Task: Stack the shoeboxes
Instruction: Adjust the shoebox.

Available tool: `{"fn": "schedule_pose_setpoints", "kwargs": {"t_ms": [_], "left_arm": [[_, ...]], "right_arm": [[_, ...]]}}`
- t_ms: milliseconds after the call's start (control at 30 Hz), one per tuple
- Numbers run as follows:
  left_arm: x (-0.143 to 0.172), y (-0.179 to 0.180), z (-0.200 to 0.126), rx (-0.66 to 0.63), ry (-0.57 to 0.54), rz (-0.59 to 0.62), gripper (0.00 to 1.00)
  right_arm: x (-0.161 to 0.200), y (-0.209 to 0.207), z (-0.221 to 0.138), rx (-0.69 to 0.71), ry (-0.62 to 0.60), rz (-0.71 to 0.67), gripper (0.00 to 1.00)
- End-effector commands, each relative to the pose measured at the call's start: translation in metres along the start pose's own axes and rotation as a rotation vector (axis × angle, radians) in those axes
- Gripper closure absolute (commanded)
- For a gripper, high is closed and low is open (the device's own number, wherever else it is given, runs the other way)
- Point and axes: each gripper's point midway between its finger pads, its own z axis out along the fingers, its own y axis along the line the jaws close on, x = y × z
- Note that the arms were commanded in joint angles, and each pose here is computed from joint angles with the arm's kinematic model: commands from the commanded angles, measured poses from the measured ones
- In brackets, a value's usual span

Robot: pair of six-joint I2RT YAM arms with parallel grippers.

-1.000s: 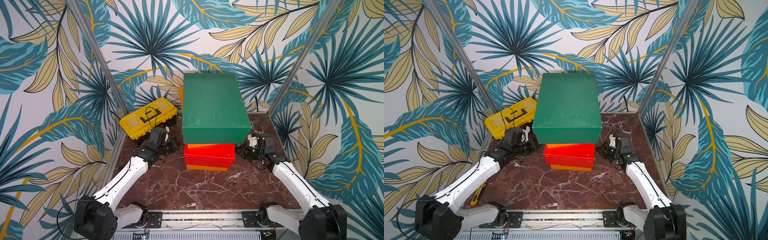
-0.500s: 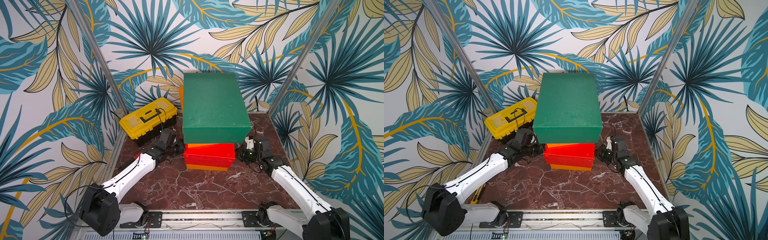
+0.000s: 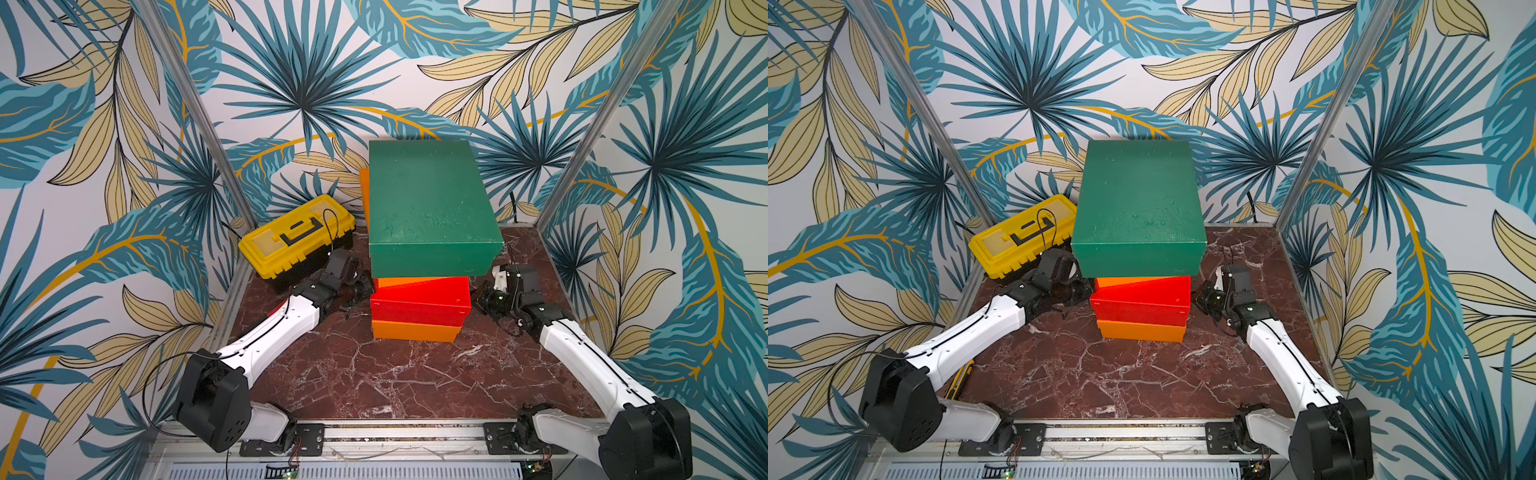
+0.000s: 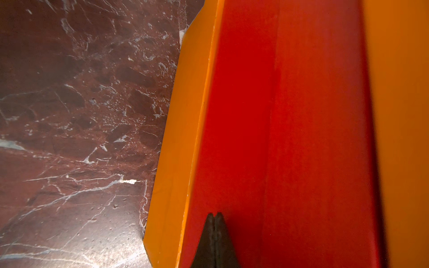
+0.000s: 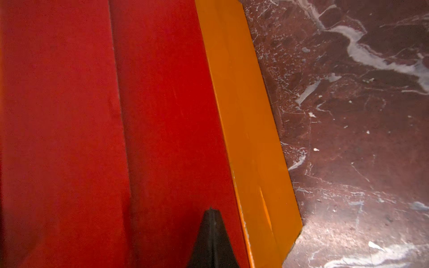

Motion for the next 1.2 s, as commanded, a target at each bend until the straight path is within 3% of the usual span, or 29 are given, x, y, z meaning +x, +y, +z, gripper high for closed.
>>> {"fn": "schedule_pose_setpoints", "kwargs": {"t_ms": [0,1167], "left_arm": [[0.016,-0.049,-0.005,0.160,0.054,0.045,0.98],[0.024,-0.060,-0.008,0.185,0.074,0.051,0.98]], "right_arm": [[0.006,0.016,0.006,-0.052,0.039,-0.049,1.00],[0.020,0.019,-0.020,-0.097,0.034,-0.012,1.00]]}}
